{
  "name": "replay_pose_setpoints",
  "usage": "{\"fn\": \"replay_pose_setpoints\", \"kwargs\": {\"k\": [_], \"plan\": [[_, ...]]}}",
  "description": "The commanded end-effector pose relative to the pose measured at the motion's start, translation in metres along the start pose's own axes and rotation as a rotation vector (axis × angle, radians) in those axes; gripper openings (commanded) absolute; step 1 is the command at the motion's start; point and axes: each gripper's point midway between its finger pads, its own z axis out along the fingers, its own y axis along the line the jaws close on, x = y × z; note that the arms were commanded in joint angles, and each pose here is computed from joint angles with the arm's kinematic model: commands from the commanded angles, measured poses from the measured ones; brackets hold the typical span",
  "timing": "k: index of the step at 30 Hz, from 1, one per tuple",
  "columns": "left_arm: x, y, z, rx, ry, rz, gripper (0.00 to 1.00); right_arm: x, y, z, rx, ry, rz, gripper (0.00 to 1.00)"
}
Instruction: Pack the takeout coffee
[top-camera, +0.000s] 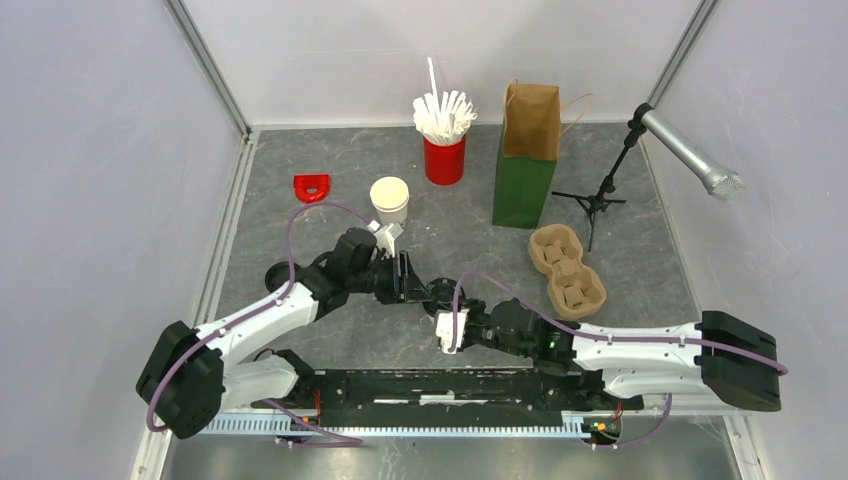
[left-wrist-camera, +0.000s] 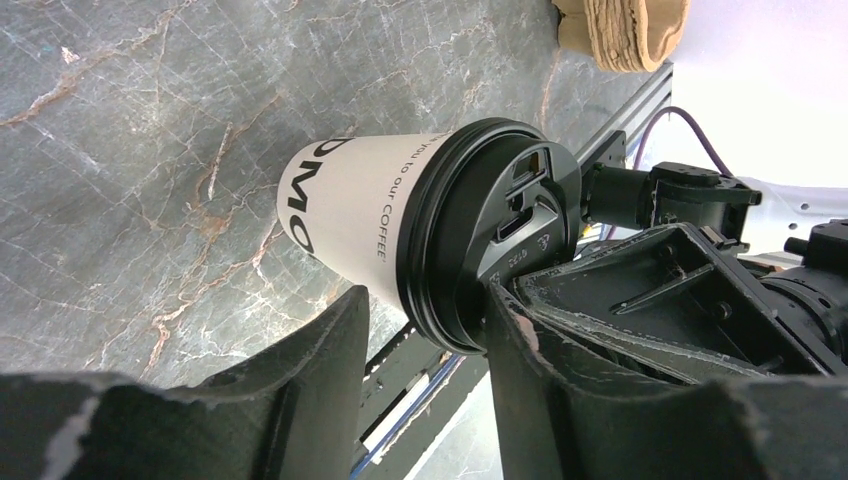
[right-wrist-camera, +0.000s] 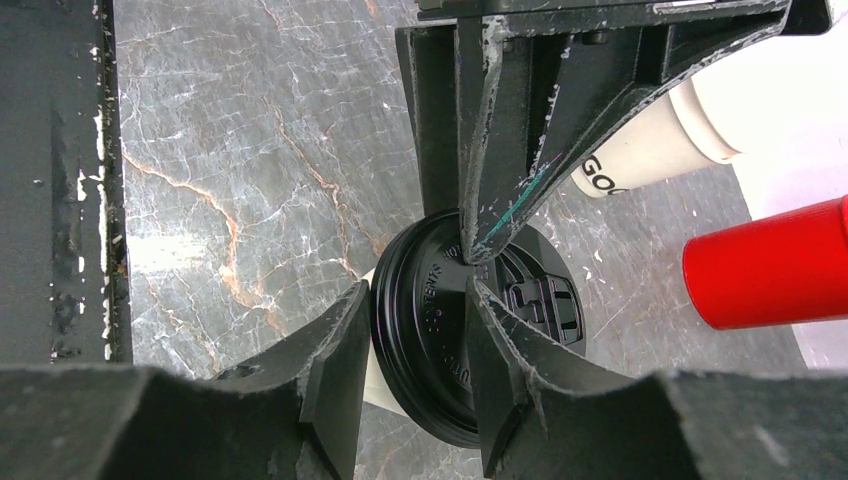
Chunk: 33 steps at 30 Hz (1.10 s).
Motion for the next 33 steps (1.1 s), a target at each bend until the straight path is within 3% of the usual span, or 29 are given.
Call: {"fn": "replay_pose_setpoints", "kwargs": {"k": [1,6,15,21,28,33], "plan": [[-0.007,-0.002,0.0,-0.014,-0.024,-0.009,0.55,0.01,0.007,-0.007,-0.018,0.058,0.055,0.45],[-0.015,-0.006,0.003,-0.012,-0.036,0.001,0.62,0.012,0.007,-0.008,-0.017,0.056,0.057,0.45],[-0.012,-0.006,0.014,0.022,-0.012,-0.013,0.61,0.0,0.005,-0.005,-0.026,0.024,0.072,0.47],[-0.006,0.006,0.018,-0.012,-0.001,-0.019,0.57,-0.021,-0.005,-0.007,-0.001,-0.018,0.143,0.6],[-0.001,0.014,0.02,-0.051,0.008,-0.012,0.54,-0.056,-0.038,-0.023,0.122,-0.118,0.403,0.73],[-0.002,0.014,0.02,-0.059,0.01,-0.003,0.53,-0.03,-0.08,-0.041,0.401,0.007,0.722,0.71]]}}
